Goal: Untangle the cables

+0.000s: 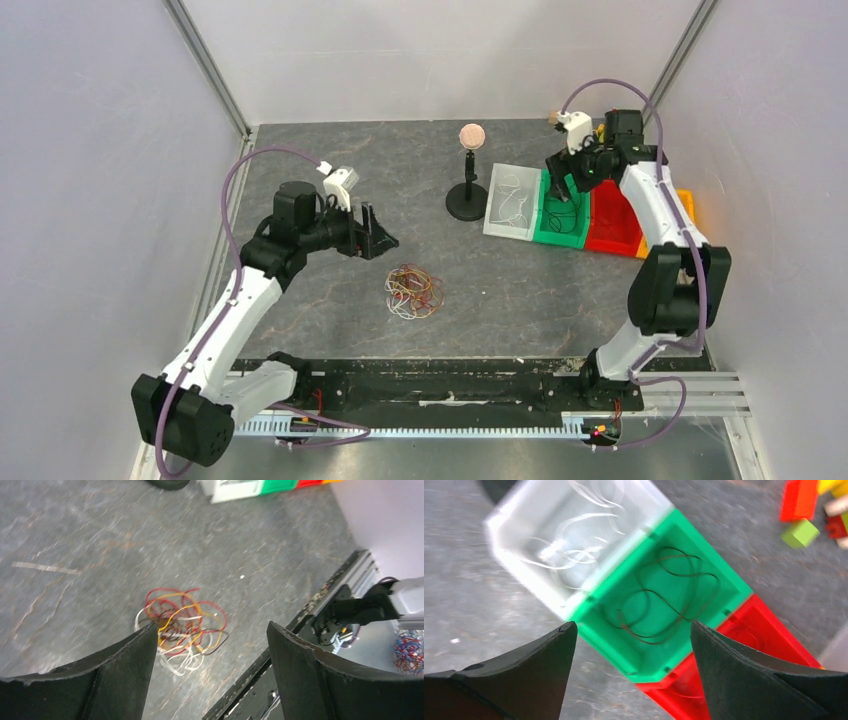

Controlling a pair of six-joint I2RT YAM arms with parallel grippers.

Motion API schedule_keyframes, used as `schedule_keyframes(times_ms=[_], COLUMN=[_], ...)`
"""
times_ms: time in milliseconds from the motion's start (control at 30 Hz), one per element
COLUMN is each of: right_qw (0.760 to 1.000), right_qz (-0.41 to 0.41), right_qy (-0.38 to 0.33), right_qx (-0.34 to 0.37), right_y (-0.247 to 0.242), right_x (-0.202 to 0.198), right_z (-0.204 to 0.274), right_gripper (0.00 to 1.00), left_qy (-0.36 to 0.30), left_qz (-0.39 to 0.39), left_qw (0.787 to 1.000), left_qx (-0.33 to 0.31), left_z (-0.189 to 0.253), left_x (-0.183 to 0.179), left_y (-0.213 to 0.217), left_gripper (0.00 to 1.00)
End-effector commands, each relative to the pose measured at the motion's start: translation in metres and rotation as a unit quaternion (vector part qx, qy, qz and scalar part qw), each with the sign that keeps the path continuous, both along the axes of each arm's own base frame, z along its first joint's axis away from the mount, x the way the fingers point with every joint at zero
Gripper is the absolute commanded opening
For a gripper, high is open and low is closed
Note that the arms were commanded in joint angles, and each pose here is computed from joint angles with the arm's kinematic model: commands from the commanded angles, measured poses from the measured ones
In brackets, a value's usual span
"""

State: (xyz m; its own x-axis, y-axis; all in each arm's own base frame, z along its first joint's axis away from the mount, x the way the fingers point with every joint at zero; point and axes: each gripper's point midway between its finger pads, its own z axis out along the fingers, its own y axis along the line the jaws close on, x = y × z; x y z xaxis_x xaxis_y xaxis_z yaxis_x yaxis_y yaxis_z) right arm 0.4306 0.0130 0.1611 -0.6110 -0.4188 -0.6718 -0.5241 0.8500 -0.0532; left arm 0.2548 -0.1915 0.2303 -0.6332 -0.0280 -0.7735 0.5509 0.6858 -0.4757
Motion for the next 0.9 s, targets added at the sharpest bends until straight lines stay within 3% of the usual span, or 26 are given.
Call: schedule_keyframes(times_ms=[0, 167, 267, 367, 500, 867], right_qw=[0.992, 0.973, 0.964, 0.953, 0.947, 0.947], right_qz=[0.094, 0.174, 0.21, 0.244, 0.272, 0.237], right_qy=[-0.008, 0.019, 0.025, 0.037, 0.044, 0.106], right_qx=[0.083, 0.148, 0.163, 0.175, 0.168, 0.191], right_y=[0.088, 0.186, 0.234, 0.277, 0.316, 0.348], right_x=[-0.047, -0.1, -0.12, -0.138, -0.148, -0.149], right_z=[0.042, 0.02, 0.001, -0.014, -0.041, -0.099], right_gripper=[0.87, 0.81, 0.77, 0.73, 0.71, 0.7], left_qy=[0.053, 0.156, 0.17, 0.17, 0.156, 0.065], left_qz=[0.012, -0.011, -0.013, -0.032, -0.058, -0.152], left_qw=[0.997, 0.988, 0.985, 0.985, 0.986, 0.982], left_qx=[0.056, 0.006, -0.003, 0.01, 0.029, 0.095], left_z=[-0.032, -0.071, -0.087, -0.103, -0.121, -0.147], left_x=[-0.003, -0.018, -0.013, -0.006, 0.007, 0.022], left_y=[0.027, 0.02, 0.016, 0.015, 0.013, 0.012], left_gripper=[0.86, 0.71, 0.61, 0.53, 0.5, 0.46])
